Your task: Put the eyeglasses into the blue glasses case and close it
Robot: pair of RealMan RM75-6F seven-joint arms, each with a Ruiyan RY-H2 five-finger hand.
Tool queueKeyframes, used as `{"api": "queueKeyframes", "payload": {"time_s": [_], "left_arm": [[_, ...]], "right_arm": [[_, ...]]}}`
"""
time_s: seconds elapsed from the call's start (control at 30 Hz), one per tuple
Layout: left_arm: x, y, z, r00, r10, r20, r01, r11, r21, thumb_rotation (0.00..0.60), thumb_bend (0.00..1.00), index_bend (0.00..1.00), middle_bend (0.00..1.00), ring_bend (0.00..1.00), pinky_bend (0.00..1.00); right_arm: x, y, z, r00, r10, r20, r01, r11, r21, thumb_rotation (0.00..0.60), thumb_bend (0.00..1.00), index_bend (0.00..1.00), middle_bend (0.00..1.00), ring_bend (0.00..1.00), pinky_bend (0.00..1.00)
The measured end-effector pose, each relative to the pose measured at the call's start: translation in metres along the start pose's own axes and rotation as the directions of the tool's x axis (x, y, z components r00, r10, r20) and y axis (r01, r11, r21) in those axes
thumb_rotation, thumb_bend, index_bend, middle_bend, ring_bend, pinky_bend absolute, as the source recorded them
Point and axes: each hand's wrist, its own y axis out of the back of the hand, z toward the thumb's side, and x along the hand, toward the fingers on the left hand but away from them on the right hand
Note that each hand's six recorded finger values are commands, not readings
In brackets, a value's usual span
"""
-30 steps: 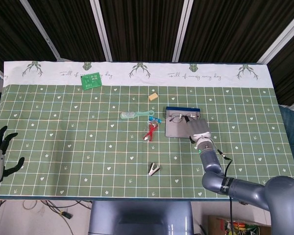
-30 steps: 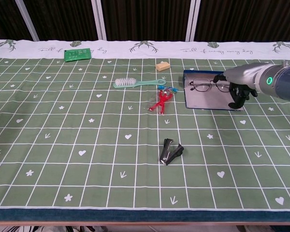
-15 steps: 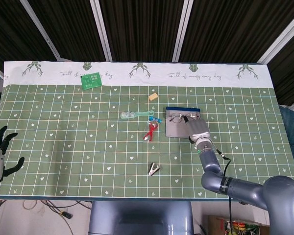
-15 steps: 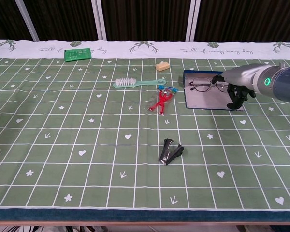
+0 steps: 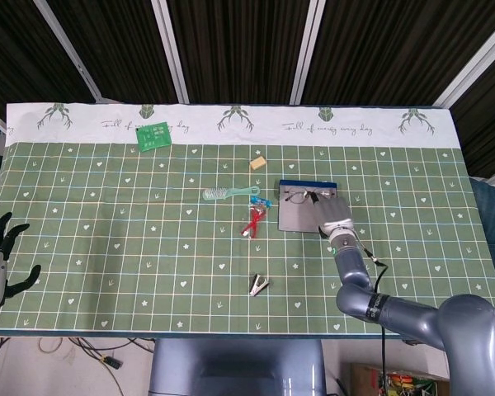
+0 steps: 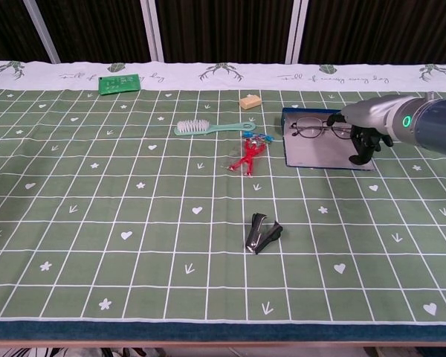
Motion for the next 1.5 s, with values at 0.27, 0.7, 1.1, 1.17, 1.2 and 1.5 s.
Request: {"api": "queueKeyframes", "payload": {"time_s": [0.27,0.7,1.1,1.17,1.2,1.5], "left_arm": [[0.000,0.000,0.000,1.000,-0.001,-0.001,0.001,1.000,-0.001,0.600,0.28,0.18,0.00,0.00,0.00],[0.000,0.000,0.000,1.000,-0.004,-0.004,0.004,1.000,-0.001,0.600,0.28,0.18,0.00,0.00,0.00],[0.000,0.000,-0.001,1.000,-0.011,-0.008,0.011,1.000,-0.003,0.600,0.29,0.18,0.00,0.00,0.00],[0.000,-0.001,-0.001,1.000,-0.012,-0.009,0.012,1.000,-0.004,0.600,0.29,0.18,0.00,0.00,0.00],[0.000,-0.001,-0.001,1.000,-0.012,-0.009,0.012,1.000,-0.004,0.600,0.29,0.18,0.00,0.00,0.00],[-0.001,-0.001,-0.001,1.000,-0.016,-0.011,0.016,1.000,0.000,0.600,0.29,0.18,0.00,0.00,0.00]], "right_arm": [[-0.006,0.002,-0.005,1.000,0.004,0.023,-0.004,1.000,-0.010,0.600,0.49,0.09,0.60,0.64,0.64],[-0.014,0.005,-0.009,0.999,0.005,0.047,-0.005,1.000,-0.005,0.600,0.49,0.09,0.60,0.64,0.64],[-0.014,0.006,-0.004,0.999,-0.004,0.043,0.004,1.000,-0.002,0.600,0.49,0.06,0.61,0.64,0.64],[-0.012,0.007,-0.003,0.999,-0.008,0.039,0.008,1.000,-0.003,0.600,0.49,0.06,0.60,0.64,0.64],[-0.011,0.008,-0.003,0.999,-0.011,0.038,0.011,1.000,-0.004,0.600,0.49,0.06,0.60,0.64,0.64],[0.009,0.014,0.004,0.998,-0.056,-0.016,0.056,0.998,-0.021,0.600,0.28,0.06,0.42,0.48,0.51]]}}
